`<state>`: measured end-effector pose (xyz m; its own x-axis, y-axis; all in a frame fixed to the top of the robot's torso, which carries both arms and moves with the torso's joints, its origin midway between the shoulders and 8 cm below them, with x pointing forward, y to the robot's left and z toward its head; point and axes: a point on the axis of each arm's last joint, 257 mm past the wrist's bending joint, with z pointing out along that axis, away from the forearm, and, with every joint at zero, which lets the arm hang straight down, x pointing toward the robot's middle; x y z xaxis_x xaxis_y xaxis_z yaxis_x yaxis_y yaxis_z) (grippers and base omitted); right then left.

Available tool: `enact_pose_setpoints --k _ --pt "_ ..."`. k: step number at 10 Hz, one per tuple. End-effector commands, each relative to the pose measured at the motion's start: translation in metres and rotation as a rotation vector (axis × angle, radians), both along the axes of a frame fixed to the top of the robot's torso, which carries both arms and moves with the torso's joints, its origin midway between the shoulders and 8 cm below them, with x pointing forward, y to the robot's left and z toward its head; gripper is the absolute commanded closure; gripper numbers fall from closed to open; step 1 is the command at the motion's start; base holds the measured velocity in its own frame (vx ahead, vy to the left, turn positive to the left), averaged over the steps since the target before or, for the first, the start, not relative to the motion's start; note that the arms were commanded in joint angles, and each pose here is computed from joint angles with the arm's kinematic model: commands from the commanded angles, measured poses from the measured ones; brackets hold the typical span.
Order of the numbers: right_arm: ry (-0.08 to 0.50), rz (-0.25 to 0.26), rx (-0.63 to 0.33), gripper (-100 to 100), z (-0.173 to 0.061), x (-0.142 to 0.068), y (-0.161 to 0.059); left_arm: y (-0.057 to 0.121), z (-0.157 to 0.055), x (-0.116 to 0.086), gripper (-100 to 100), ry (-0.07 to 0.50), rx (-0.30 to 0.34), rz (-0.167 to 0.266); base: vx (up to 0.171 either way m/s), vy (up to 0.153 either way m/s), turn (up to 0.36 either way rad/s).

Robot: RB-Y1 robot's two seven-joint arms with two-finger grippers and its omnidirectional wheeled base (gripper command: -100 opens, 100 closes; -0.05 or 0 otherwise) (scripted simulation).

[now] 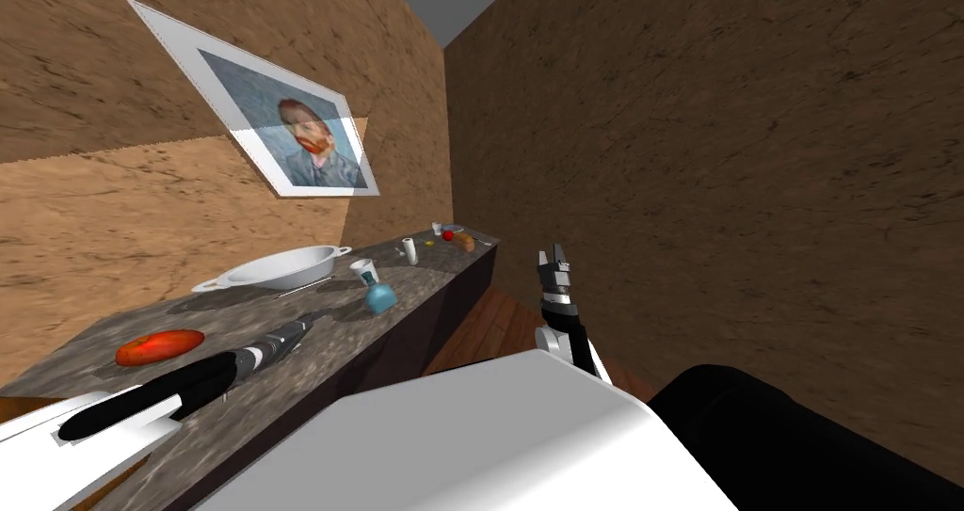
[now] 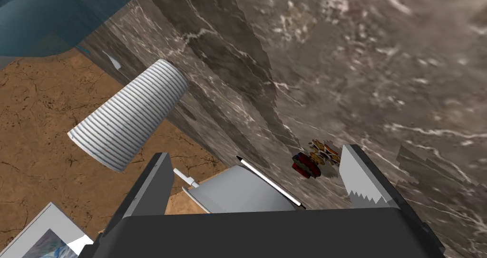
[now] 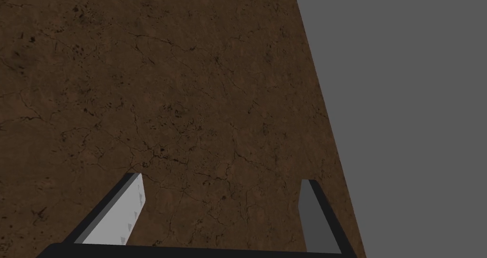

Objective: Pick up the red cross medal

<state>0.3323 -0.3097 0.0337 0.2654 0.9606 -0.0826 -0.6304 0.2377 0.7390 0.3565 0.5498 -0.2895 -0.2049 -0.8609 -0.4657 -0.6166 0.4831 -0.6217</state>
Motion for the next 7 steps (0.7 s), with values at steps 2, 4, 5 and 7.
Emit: enact_pose_setpoints --k 2,4,5,7 --pt "0.0 0.0 0.0 0 0.0 0.0 0.0 0.031 -0.012 -0.023 -100 0.106 0.062 0.051 0.035 0.017 -0.145" --pt "0.0 0.0 0.0 0 0.0 0.0 0.0 0.068 -0.026 -0.057 -100 0.229 0.131 0.11 0.056 0.039 -0.25" --pt "0.0 0.0 0.0 0 0.0 0.0 0.0 0.071 -0.026 -0.059 -100 0.239 0.139 0.116 0.051 0.035 -0.104" --pt "0.0 0.0 0.0 0 0.0 0.0 0.0 0.102 -0.033 -0.092 -100 0.346 0.2 0.164 0.058 0.024 -0.211"
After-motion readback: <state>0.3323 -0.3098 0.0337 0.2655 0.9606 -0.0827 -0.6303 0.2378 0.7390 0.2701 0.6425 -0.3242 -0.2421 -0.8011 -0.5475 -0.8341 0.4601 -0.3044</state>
